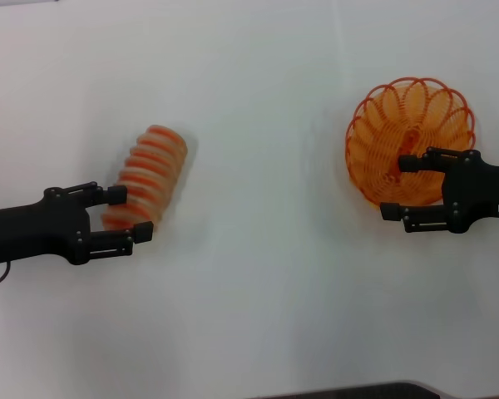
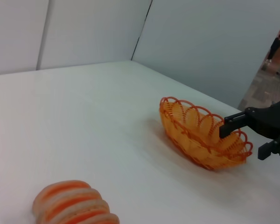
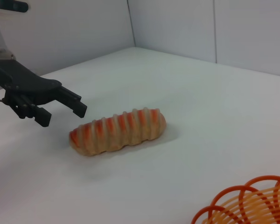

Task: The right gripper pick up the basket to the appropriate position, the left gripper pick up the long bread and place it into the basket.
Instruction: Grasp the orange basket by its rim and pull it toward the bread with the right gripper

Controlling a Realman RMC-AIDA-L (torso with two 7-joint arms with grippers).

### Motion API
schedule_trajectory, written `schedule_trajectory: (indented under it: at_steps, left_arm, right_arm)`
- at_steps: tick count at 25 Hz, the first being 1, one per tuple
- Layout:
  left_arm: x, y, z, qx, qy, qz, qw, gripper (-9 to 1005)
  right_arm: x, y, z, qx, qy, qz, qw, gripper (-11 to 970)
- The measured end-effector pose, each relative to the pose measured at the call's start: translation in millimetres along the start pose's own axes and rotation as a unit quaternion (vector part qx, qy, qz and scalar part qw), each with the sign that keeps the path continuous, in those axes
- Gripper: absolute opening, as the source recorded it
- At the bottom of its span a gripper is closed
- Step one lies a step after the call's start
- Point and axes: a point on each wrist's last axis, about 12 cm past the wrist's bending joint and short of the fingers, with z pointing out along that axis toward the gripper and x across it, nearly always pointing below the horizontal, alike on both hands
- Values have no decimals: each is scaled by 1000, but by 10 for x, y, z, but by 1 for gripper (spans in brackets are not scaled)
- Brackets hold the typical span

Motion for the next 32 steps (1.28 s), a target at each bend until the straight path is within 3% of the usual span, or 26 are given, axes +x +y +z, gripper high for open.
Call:
schedule_trajectory:
  at_steps: [21,32]
  left_arm:
    - [-14,-7,2,4,-4,-1,1000,828]
    - [-218,23,17,23,-27,-64,997,828]
  right_arm:
    - [1,9,8,-2,-1,3,1000,912]
    - [-24,-3,20,-3,-6,4,1000,911]
